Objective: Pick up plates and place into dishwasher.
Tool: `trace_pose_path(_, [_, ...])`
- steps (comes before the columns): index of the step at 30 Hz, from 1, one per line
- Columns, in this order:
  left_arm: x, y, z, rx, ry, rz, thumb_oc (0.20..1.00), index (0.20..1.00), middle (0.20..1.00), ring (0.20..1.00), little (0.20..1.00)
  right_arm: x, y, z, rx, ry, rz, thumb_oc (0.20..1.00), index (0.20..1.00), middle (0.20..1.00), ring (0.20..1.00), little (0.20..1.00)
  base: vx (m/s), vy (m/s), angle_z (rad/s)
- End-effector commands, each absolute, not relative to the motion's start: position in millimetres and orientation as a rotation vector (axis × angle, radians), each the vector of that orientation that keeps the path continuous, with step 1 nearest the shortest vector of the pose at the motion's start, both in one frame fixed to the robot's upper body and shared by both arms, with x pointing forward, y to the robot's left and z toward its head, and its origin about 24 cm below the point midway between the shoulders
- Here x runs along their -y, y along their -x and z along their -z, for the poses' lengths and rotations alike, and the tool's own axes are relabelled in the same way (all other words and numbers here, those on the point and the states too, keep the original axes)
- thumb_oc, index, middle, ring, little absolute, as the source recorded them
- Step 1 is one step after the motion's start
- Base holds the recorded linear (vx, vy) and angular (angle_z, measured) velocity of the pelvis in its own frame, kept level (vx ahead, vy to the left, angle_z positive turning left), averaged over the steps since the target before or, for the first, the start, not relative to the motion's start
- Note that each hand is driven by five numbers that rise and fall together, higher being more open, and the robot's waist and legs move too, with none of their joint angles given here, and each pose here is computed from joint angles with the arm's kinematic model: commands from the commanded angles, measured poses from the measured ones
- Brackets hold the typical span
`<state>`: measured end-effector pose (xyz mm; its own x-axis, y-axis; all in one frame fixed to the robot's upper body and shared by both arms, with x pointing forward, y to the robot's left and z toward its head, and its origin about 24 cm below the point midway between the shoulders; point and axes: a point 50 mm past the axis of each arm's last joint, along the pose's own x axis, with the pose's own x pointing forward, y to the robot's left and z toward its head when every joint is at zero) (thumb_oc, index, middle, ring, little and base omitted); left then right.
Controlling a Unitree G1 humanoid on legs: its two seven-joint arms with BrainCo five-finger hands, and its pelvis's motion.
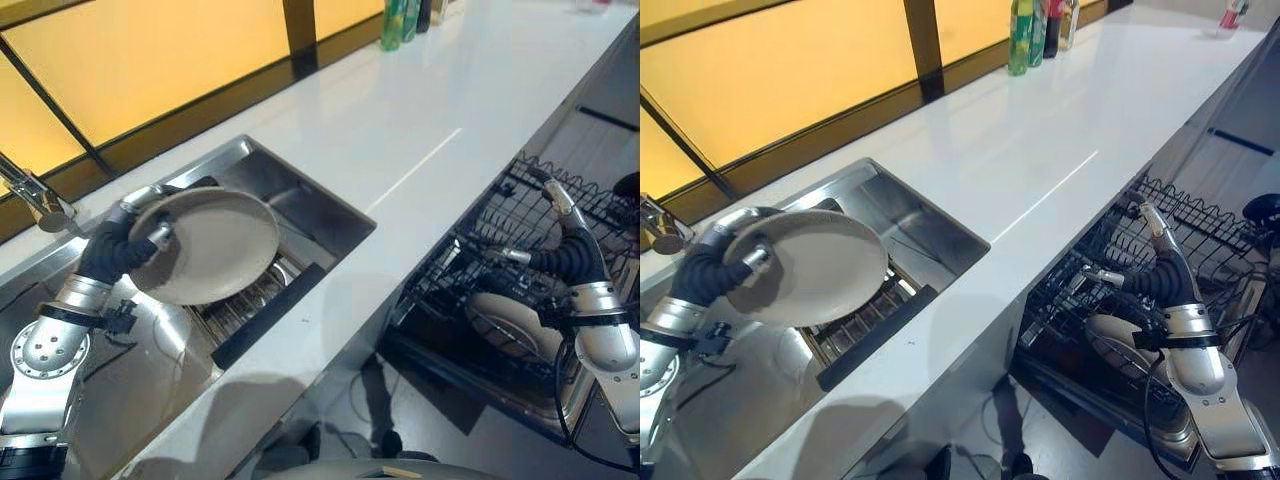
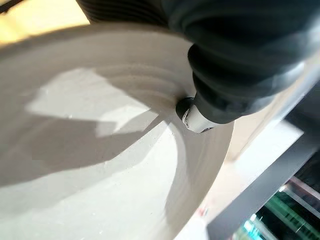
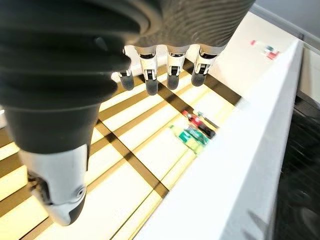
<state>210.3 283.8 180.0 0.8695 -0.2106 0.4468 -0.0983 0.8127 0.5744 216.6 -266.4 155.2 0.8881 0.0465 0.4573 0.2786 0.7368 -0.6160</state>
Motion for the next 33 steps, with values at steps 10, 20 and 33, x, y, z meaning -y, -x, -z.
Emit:
trace_pose_path(10, [-257,-213,-228,0.943,-0.688,-0.035,0.200,0.200,0.200,0.200,0.200,226,-219,-224,0.923,0.700,0.064,1.000,1.000,1.000,1.000,1.000,-0.06,-0.019,0.03])
trace_pose_path(20, [-211,-224,-238,1.156,-0.541,0.040,0.200,0.200,0.200,0.200,0.200,170,-229,-243,1.040,0.448,-0.283,1.000,1.000,1.000,1.000,1.000,-0.08,-0.011,0.03])
trace_pose_path(33, [-143,-225,-248,1.350,-0.400,0.206,0.200,0.200,0.200,0.200,0.200,97,-240,-239,1.020,0.252,-0.564,1.000,1.000,1.000,1.000,1.000,-0.05,-0.011,0.08])
